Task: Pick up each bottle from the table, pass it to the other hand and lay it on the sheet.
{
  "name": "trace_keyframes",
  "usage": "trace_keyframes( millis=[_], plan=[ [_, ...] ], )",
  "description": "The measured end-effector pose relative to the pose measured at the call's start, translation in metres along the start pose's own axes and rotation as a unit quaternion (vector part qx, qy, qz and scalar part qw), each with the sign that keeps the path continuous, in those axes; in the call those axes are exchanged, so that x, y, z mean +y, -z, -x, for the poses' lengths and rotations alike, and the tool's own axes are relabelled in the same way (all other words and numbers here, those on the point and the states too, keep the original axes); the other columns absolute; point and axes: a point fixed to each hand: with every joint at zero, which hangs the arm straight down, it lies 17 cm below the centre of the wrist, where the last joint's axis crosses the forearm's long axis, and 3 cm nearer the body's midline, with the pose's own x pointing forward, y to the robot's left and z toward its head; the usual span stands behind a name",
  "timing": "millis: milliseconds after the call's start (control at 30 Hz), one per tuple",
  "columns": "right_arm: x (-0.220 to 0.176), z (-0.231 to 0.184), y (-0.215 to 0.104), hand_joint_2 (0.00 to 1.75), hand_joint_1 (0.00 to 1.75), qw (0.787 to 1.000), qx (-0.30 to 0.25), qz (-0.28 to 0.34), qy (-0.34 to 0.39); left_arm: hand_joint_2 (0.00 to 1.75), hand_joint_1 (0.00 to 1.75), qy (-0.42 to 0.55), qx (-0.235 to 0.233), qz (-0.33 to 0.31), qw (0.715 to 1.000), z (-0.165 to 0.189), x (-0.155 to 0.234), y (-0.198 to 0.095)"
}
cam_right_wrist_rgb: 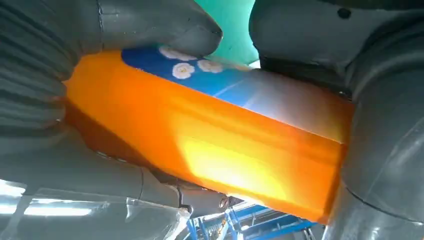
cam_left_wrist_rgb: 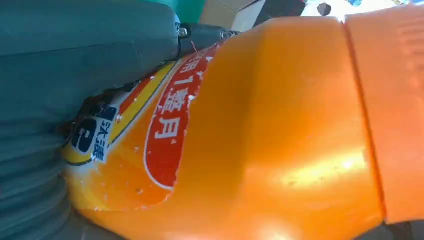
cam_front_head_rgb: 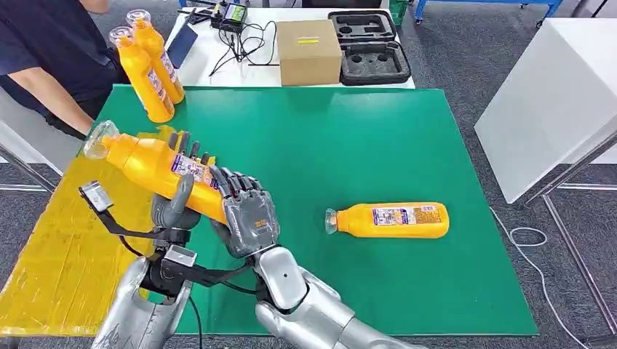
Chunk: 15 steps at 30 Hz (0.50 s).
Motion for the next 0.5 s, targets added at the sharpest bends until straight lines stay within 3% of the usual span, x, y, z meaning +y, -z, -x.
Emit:
trace_keyframes(
  millis=[467,500],
  plan=[
    [0.0030,0.0034,-0.0002,1.75,1.75,1.000,0.001,-0.004,-0.006,1.75,0.05,0.000,0.005,-0.004,1.000,0.0037,0.0039,0.0018],
    [0.0029,0.0035,-0.0002,1.75,1.75,1.000,0.001,-0.004,-0.006,1.75,0.33,0.000,0.005,-0.004,1.000,0.0037,0.0039,0.0018]
  ],
)
